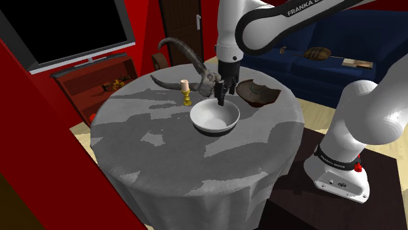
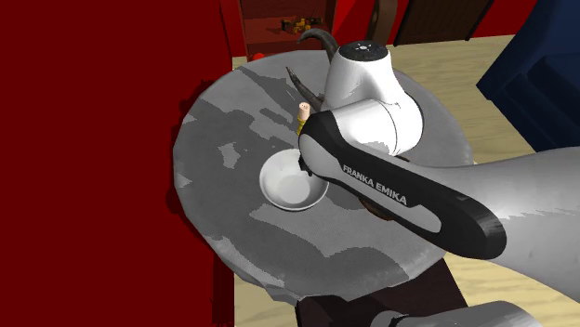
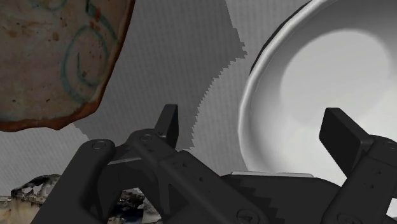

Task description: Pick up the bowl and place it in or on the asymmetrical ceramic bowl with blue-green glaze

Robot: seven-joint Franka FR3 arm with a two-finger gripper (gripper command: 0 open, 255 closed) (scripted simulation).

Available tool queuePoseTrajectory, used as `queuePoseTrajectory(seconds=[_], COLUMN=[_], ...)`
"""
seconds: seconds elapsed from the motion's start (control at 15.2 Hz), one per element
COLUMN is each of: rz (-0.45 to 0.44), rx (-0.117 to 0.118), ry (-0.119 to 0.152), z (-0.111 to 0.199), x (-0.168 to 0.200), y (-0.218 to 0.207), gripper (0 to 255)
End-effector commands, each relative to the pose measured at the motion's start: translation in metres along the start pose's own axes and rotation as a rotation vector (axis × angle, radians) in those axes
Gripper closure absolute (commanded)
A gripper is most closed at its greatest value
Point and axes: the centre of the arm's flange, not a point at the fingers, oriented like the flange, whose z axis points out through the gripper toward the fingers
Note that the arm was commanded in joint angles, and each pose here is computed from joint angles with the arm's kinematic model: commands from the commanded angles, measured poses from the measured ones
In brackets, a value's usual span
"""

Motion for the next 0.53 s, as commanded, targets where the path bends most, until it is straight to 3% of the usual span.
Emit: queuePoseTrajectory(seconds=[0.0, 0.07, 0.46], rz=[0.0, 0.0, 0.0], rx=[0.0, 0.0, 0.0], ry=[0.0, 0.0, 0.0], z=[0.0, 0.0, 0.0], x=[0.0, 0.0, 0.0001], y=[0.0, 0.0, 0.0], gripper=[0, 255, 255])
